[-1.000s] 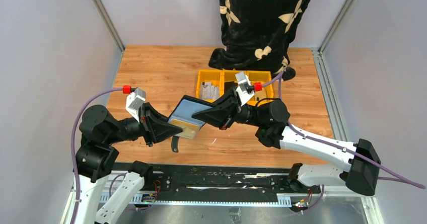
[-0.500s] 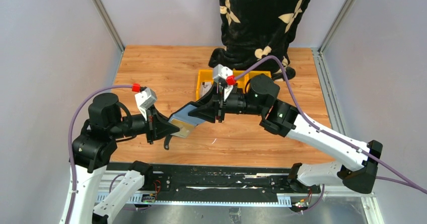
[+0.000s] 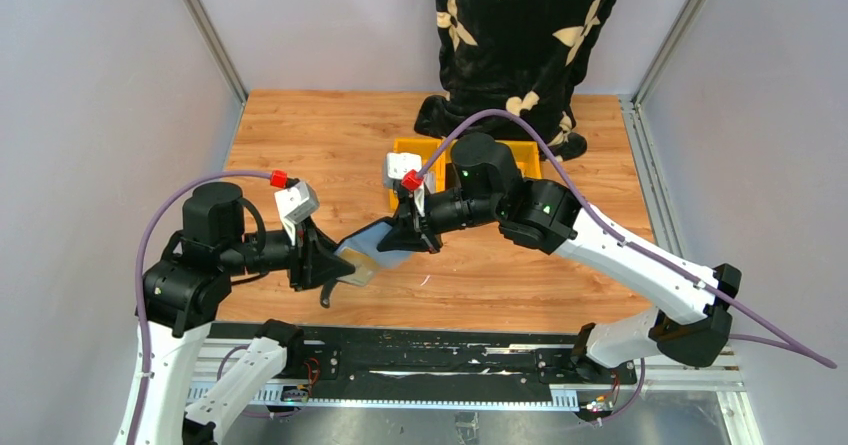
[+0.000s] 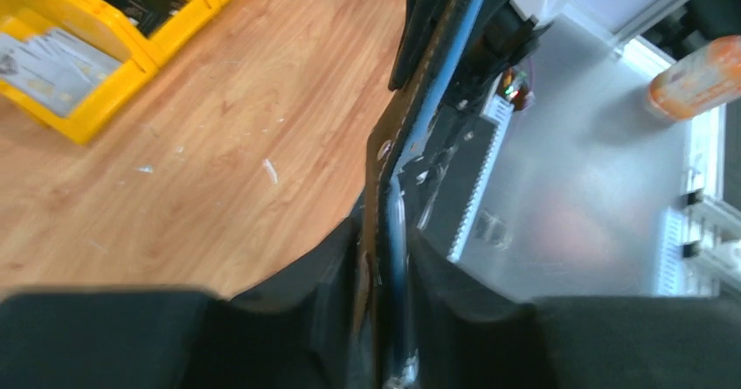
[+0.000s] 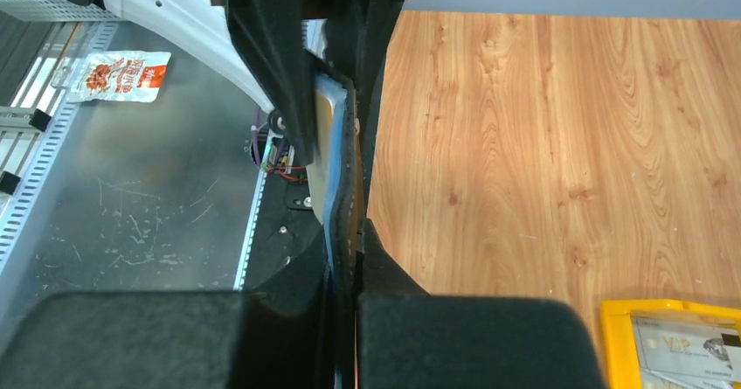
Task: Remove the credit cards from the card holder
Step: Remove the credit card from the card holder.
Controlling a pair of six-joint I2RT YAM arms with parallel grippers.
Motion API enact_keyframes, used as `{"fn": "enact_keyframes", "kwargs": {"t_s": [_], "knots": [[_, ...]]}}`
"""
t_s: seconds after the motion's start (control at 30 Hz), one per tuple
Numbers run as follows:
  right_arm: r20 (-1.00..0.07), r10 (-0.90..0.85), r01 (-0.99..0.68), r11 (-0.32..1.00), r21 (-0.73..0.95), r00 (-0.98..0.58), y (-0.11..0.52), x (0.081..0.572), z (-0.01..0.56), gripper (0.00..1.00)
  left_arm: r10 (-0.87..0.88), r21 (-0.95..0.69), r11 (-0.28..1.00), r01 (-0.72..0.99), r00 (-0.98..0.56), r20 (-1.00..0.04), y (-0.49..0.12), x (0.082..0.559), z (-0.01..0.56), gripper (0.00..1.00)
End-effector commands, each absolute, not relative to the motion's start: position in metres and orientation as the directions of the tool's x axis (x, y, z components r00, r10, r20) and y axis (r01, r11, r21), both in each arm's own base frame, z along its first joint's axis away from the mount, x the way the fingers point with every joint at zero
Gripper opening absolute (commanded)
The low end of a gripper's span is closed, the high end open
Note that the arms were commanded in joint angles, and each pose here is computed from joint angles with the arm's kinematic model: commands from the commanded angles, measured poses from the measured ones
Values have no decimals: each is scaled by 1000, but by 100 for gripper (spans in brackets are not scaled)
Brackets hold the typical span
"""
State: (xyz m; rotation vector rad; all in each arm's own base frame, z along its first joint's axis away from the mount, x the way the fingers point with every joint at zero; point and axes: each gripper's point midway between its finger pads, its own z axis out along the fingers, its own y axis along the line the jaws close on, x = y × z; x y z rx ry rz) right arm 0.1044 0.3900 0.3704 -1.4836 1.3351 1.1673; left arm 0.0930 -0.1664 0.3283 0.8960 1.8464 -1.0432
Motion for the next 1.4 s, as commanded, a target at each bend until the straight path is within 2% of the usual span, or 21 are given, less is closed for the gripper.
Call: {"fn": "enact_keyframes", "kwargs": {"t_s": [0.0,0.07,0.1,0.17,0.37,0.53,0.63,0.77,0.83,0.9,1.03,1.1,1.23,1.3,1.37], "knots": [[-980,-199,-994,-99,42,-21,389,101,383,0,200,-276,374,885,-368,-908,-167,89,332,49],[-996,-76,-993,-107,51,-43,388,97,403,0,204,-262,364,894,-352,-914,-166,85,328,67],[-998,-11,-993,-106,56,-55,386,96,412,0,206,-250,360,899,-338,-918,-165,82,327,72],[-991,109,-993,-94,70,-80,379,97,430,0,210,-233,360,904,-322,-923,-164,80,324,76],[-950,260,-978,-163,132,-171,366,84,445,0,202,-215,337,917,-293,-934,-164,73,329,74],[-893,389,-969,-187,164,-226,357,81,448,0,152,-222,211,952,-256,-955,-172,50,351,70],[-882,395,-960,-209,185,-256,359,81,447,0,106,-246,123,961,-259,-960,-178,35,367,70],[-876,399,-957,-210,201,-272,358,80,443,0,63,-245,128,961,-254,-965,-180,37,383,66],[-874,402,-957,-206,203,-272,355,80,442,0,53,-238,145,961,-247,-968,-180,41,386,62],[-872,403,-956,-205,209,-277,353,79,441,0,41,-235,182,955,-246,-968,-179,47,388,53],[-871,393,-951,-215,224,-294,351,76,436,0,19,-202,289,936,-217,-976,-175,66,393,19],[-870,390,-948,-217,233,-303,350,75,433,0,6,-189,313,931,-200,-980,-174,70,397,16],[-865,390,-943,-230,240,-315,348,73,432,0,-20,-213,279,936,-216,-976,-178,67,402,23],[-864,392,-943,-230,242,-317,347,72,432,0,-26,-226,263,938,-227,-973,-179,66,403,39],[-863,391,-941,-231,246,-321,346,72,431,0,-27,-232,244,942,-233,-972,-180,64,404,49]]}}
